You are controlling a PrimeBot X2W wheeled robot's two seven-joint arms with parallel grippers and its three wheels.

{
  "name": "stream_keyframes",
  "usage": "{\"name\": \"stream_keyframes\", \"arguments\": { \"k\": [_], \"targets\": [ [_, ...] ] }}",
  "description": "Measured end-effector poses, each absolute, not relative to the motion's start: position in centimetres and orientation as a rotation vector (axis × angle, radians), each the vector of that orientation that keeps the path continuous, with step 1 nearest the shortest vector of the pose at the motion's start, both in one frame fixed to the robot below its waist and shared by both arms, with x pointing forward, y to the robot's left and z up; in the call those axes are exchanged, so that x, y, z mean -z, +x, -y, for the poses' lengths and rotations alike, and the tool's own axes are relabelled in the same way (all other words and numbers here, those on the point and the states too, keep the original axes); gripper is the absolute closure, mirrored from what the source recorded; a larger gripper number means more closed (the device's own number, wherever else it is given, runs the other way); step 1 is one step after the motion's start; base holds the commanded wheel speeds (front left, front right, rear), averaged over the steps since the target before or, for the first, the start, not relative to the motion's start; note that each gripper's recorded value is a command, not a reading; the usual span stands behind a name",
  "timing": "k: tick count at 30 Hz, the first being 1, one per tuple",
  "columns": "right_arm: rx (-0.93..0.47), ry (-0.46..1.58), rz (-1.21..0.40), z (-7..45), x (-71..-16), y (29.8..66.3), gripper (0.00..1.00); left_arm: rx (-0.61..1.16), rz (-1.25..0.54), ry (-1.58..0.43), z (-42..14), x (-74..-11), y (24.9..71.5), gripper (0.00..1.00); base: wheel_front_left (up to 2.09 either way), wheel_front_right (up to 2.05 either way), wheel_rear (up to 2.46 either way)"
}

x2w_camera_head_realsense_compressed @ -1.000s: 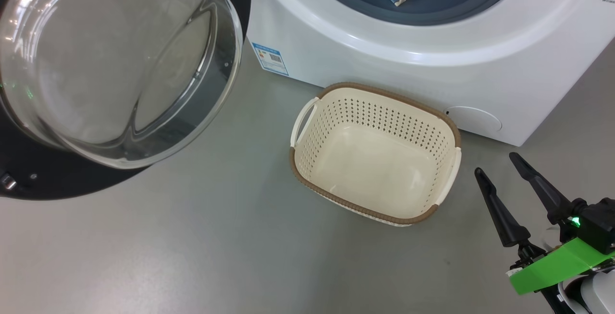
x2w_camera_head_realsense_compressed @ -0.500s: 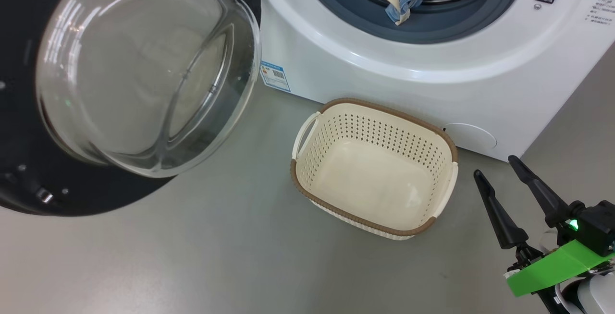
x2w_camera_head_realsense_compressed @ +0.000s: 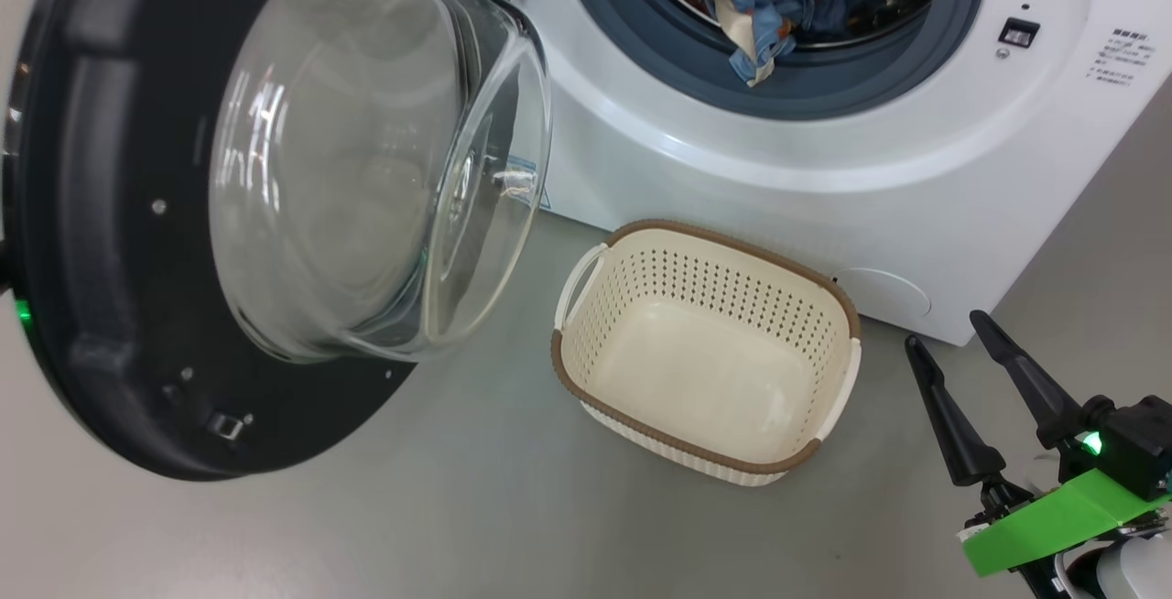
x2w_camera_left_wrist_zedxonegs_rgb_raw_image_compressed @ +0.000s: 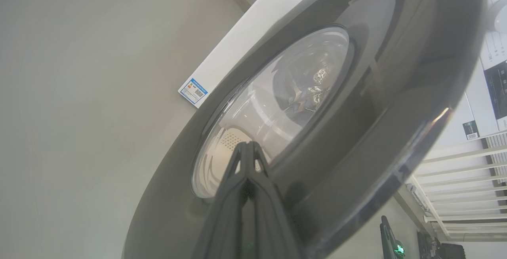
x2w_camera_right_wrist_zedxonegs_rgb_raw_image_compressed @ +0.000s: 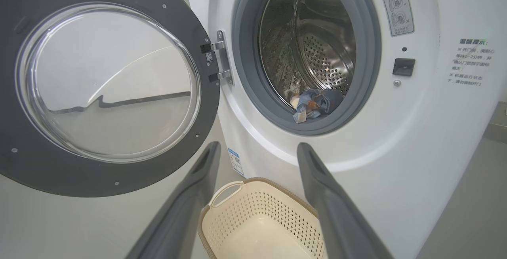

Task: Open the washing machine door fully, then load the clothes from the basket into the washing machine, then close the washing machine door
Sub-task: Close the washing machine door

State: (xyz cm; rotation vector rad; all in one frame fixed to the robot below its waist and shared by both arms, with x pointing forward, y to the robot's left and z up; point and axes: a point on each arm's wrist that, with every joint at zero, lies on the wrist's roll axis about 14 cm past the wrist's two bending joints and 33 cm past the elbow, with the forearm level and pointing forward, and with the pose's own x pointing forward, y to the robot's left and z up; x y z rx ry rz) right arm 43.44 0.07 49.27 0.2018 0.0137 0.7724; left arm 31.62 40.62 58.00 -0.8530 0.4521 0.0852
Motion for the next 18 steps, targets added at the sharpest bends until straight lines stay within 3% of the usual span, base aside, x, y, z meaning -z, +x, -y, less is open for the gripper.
{"name": "stream_keyframes", "arguments": {
  "k": [18],
  "targets": [
    [-0.633, 0.208, 0.019, 4.2, -50.6, 42.7, 0.00, 0.255, -0.541, -0.707, -31.1, -59.7, 35.2, 1.00, 0.00, 0.00, 0.00]
  ]
}}
